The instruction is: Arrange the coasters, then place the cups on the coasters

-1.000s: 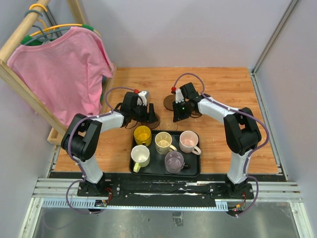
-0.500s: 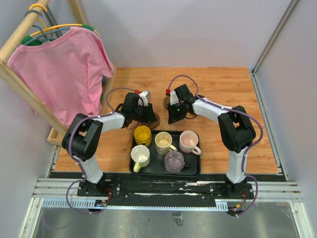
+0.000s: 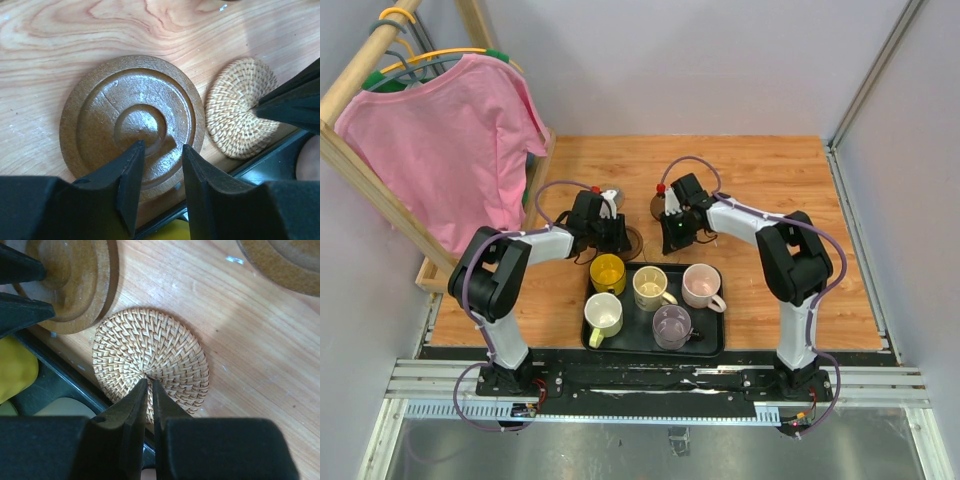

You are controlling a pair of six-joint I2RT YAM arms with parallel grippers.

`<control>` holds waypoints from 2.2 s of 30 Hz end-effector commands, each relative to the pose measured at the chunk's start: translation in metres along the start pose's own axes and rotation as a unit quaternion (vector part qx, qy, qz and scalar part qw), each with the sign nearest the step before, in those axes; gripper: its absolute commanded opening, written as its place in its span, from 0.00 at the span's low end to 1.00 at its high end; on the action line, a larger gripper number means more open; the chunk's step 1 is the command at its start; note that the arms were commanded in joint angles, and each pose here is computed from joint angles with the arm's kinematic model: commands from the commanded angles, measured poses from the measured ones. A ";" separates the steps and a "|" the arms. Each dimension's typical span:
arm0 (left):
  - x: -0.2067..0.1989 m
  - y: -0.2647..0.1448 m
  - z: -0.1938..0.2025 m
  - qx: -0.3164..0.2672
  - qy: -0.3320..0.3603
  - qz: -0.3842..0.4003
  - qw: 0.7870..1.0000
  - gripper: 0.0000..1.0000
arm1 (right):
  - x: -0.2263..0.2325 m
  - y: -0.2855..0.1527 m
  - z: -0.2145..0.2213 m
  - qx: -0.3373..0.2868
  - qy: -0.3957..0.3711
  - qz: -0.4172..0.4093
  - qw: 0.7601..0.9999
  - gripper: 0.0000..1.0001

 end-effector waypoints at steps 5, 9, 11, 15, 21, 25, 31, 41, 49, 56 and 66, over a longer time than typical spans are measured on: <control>0.026 -0.009 0.009 0.037 -0.010 -0.089 0.995 0.42 | -0.060 -0.014 0.023 0.040 0.084 0.130 0.987 0.10; 0.038 -0.019 0.009 0.035 -0.017 -0.118 0.992 0.42 | -0.080 -0.028 0.026 0.031 0.113 0.143 0.983 0.10; 0.045 -0.025 0.008 0.035 -0.021 -0.137 0.990 0.42 | -0.088 -0.033 0.029 0.032 0.125 0.152 0.980 0.10; 0.056 -0.038 0.011 0.043 -0.029 -0.179 0.983 0.42 | -0.101 -0.045 0.038 0.035 0.145 0.174 0.973 0.10; 0.068 -0.053 0.015 0.040 -0.053 -0.219 0.974 0.42 | -0.118 -0.064 0.057 0.041 0.179 0.222 0.957 0.10; 0.081 -0.060 0.013 0.031 -0.070 -0.244 0.967 0.42 | -0.138 -0.078 0.072 0.039 0.233 0.239 0.942 0.10; 0.099 -0.061 0.004 0.014 -0.092 -0.260 0.961 0.42 | -0.166 -0.092 0.078 0.025 0.296 0.254 0.920 0.11; 0.129 -0.035 -0.036 -0.017 -0.103 -0.258 0.960 0.45 | -0.196 -0.097 0.027 -0.024 0.305 0.308 0.901 0.11; 0.153 -0.012 -0.063 -0.014 -0.096 -0.264 0.960 0.47 | -0.223 -0.094 -0.020 -0.060 0.322 0.285 0.901 0.11; 0.166 0.006 -0.074 -0.014 -0.085 -0.258 0.962 0.47 | -0.231 -0.087 -0.043 -0.075 0.313 0.259 0.911 0.11; 0.151 0.022 -0.079 -0.038 -0.064 -0.139 0.988 0.48 | -0.217 -0.107 -0.064 -0.168 0.247 0.198 0.933 0.17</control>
Point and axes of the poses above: each gripper's point midway between its finger pads, its own y axis out along the fingers, its own x axis along the line the jaws close on, z = x × y, the point moved 10 cm from there along -y, back along the fingers, and after that the axes turned 13 degrees about y, right-handed, at the moved point
